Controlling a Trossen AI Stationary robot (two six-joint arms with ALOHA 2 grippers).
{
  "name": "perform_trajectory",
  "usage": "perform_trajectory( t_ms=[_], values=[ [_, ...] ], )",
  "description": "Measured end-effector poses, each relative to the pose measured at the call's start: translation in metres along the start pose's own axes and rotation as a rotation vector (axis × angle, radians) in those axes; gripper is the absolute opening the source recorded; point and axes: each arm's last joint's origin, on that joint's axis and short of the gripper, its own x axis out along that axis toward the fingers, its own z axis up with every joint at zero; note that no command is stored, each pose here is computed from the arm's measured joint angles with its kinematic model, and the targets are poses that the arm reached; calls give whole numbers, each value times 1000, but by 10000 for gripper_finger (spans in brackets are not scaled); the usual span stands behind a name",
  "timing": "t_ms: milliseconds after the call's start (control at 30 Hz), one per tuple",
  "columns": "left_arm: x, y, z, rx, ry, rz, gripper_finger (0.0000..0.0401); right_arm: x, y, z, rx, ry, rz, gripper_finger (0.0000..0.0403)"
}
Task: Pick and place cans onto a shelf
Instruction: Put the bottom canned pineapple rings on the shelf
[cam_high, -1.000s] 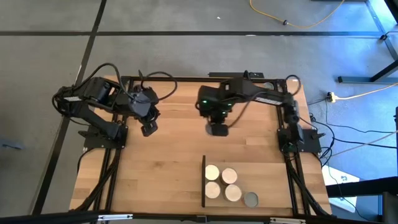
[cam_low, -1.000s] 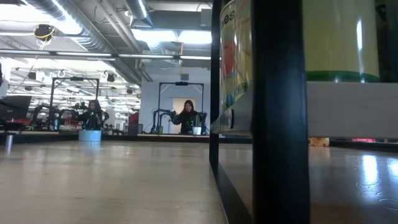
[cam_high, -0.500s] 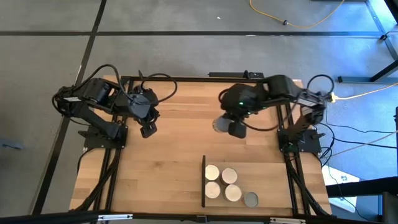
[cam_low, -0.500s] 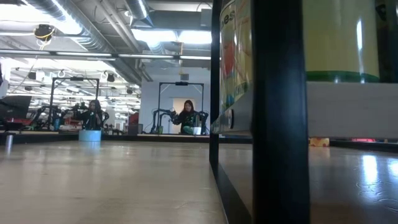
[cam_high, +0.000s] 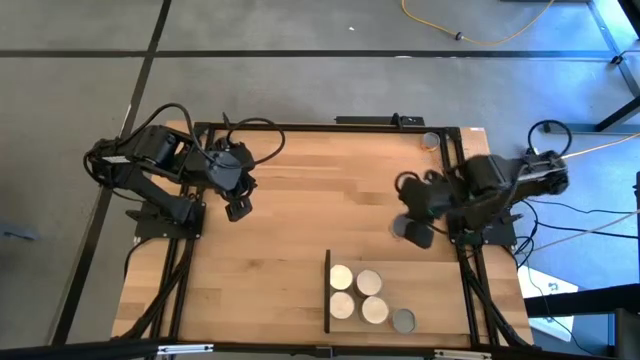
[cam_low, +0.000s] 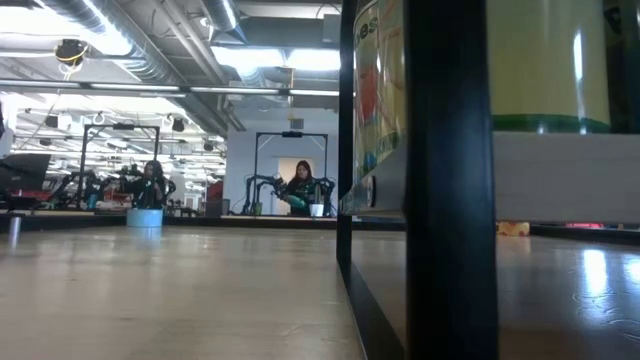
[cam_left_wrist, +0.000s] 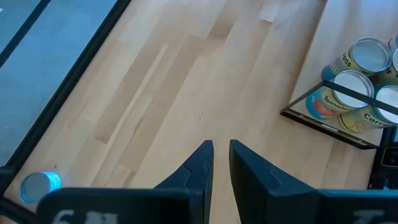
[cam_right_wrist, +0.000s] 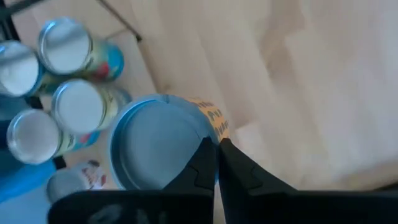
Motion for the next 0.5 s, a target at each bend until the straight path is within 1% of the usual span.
perform_trajectory(
  t_ms=[67, 233, 367, 500],
  values=[
    [0, 0, 0, 0, 0, 0, 44, 8, 1, -16, 42, 21, 3, 6],
    [0, 0, 0, 34, 0, 0, 44, 39, 4, -50, 101, 79, -20, 6],
    [0, 0, 0, 35, 0, 1, 44, 66, 12, -65, 115, 77, 35, 6],
    [0, 0, 0, 27, 0, 0, 44, 88, 19, -73, 134, 79, 78, 6]
  ],
)
